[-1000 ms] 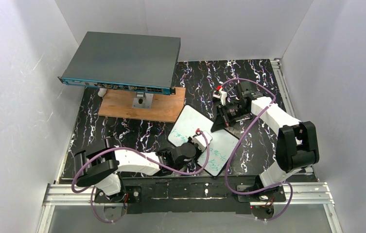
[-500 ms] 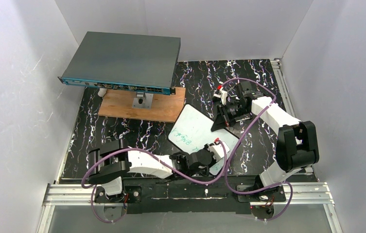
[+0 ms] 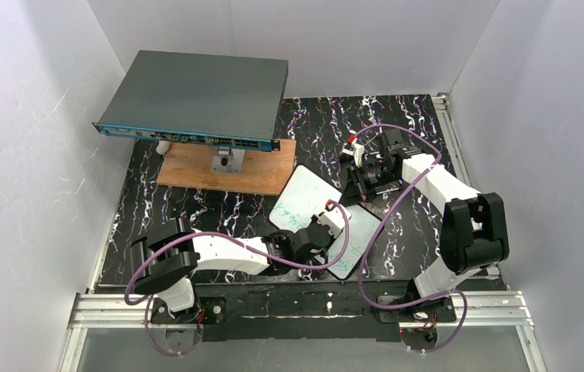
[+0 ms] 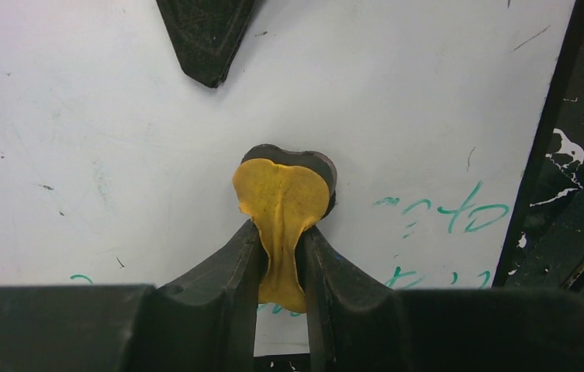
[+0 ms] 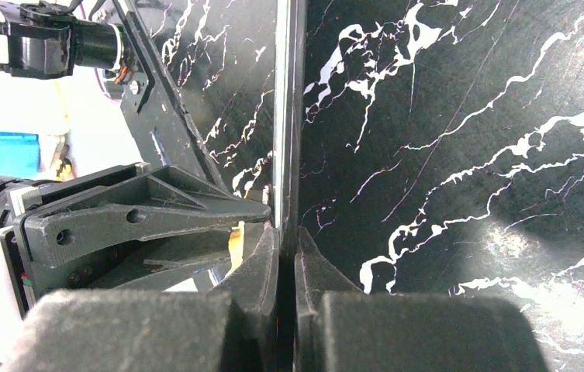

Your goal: Erase the whiteboard

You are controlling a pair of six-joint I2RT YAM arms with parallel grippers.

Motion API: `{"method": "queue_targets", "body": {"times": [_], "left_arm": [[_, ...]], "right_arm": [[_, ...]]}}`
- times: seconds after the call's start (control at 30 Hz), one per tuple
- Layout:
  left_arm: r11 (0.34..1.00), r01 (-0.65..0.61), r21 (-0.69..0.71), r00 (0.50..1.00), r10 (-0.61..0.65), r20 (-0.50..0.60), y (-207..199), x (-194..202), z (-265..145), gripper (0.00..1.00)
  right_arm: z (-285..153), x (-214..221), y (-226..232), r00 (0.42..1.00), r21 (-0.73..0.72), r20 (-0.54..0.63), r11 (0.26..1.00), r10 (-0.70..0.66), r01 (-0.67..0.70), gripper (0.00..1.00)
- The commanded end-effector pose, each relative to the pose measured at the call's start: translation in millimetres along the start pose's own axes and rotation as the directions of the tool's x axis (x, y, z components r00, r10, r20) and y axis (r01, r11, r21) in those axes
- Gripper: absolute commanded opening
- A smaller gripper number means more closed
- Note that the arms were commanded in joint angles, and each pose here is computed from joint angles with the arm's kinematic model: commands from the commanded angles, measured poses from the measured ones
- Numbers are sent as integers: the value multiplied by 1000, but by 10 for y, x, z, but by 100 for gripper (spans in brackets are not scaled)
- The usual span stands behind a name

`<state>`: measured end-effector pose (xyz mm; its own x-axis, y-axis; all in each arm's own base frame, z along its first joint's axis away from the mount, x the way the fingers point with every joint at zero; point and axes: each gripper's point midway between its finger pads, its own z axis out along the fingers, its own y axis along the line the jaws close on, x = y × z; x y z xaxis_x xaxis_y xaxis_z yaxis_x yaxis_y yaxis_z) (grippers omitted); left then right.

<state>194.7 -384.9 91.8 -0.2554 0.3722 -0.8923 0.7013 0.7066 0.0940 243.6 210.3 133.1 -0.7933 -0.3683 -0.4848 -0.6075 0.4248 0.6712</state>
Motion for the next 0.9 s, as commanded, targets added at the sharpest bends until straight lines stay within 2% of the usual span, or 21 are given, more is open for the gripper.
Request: {"method": "queue_targets", "body": {"times": [0.0, 0.1, 0.2, 0.27, 0.33, 0.37, 0.5, 0.6, 0.73, 0.87], "left_arm": [[997, -49, 58, 999, 47, 26, -44, -36, -40, 0], [979, -148, 142, 988, 139, 70, -374, -105, -76, 0], [959, -231, 163, 972, 222, 76, -539, -79, -58, 0], [976, -207, 66, 977, 203, 58, -348, -39, -43, 0], [995, -29, -94, 1000, 30, 9, 132, 84, -35, 0], [991, 30, -131, 1000, -30, 4, 283, 124, -59, 0], [983, 55, -177, 998, -56, -1, 430, 184, -77, 0], [998, 45, -49, 997, -41, 66, 217, 38, -78, 0], [990, -60, 130, 988, 40, 149, -265, -96, -100, 0], [966, -170, 196, 978, 141, 153, -572, -69, -78, 0]], "right_arm": [[19, -75, 19, 995, -19, 23, 995, -100, 100, 1], [20, -78, 22, 995, -21, 25, 995, -101, 102, 1], [18, -73, 32, 995, -26, 24, 994, -102, 102, 1], [15, -77, 33, 994, -25, 25, 994, -106, 106, 1], [9, -80, 40, 994, -24, 26, 994, -108, 108, 1], [10, -75, 40, 994, -24, 25, 994, -108, 108, 1], [12, -78, 38, 994, -25, 26, 994, -107, 108, 1], [14, -73, 36, 994, -26, 24, 994, -106, 107, 1], [18, -74, 32, 994, -27, 24, 994, -107, 108, 1], [15, -71, 37, 994, -28, 24, 994, -107, 108, 1]]}}
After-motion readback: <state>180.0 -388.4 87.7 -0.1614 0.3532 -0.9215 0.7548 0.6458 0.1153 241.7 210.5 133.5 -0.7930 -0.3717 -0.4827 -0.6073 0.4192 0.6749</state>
